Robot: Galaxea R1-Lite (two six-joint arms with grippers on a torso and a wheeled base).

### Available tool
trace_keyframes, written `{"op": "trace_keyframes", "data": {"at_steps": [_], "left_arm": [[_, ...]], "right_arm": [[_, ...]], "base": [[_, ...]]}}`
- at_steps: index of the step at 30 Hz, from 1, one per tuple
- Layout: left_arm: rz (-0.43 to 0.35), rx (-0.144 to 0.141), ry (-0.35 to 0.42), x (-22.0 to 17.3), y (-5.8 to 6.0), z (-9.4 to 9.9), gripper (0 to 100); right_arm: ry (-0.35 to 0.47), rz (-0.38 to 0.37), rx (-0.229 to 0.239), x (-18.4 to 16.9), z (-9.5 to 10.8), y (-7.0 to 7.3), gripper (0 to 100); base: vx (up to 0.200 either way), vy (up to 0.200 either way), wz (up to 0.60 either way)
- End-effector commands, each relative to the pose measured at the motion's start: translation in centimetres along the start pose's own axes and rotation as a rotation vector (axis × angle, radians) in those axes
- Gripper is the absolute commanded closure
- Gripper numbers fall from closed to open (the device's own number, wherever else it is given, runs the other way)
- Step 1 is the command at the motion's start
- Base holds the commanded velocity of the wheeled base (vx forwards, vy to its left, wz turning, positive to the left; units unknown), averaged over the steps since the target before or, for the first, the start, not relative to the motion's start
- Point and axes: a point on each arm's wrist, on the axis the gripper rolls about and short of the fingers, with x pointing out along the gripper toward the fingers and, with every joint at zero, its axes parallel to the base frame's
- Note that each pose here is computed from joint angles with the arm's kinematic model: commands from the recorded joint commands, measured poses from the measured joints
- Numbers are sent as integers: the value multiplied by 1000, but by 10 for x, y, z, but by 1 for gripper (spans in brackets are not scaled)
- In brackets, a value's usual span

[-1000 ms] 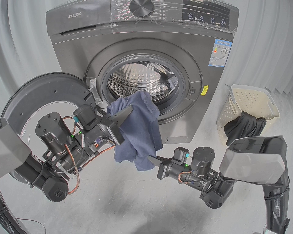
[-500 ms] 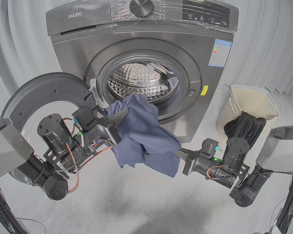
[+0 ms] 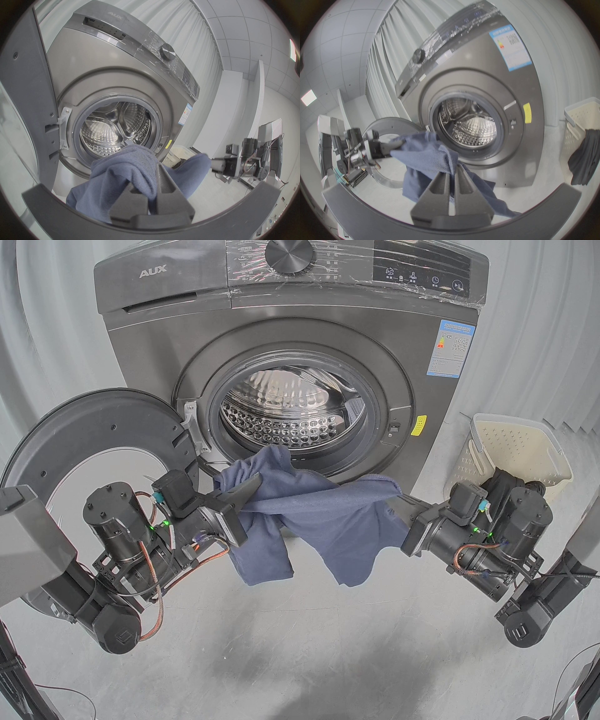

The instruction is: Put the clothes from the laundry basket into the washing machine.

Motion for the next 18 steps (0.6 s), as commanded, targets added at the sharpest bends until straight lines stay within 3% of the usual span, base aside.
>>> {"op": "trace_keyframes", "data": {"at_steps": [1, 3, 6, 7, 12, 18], "left_arm": [[10, -7, 37, -2, 3, -11, 100], [11, -8, 42, -2, 3, -12, 100], [22, -19, 112, -17, 2, -23, 100], [23, -22, 128, -20, 2, -26, 0], [42, -40, 229, -38, 2, -44, 0], [53, -36, 259, -41, 2, -50, 0]], "right_arm": [[-82, 14, -10, -3, 24, 5, 100], [-84, 14, -10, -3, 25, 5, 100], [-99, 16, -20, -3, 29, 6, 100], [-108, 17, -26, -3, 32, 6, 100], [-133, 26, -28, -1, 38, 8, 100], [-152, 29, -30, 2, 41, 9, 100]], "base": [[0, 0, 0], [0, 0, 0], [0, 0, 0], [0, 0, 0], [0, 0, 0], [0, 0, 0]]}}
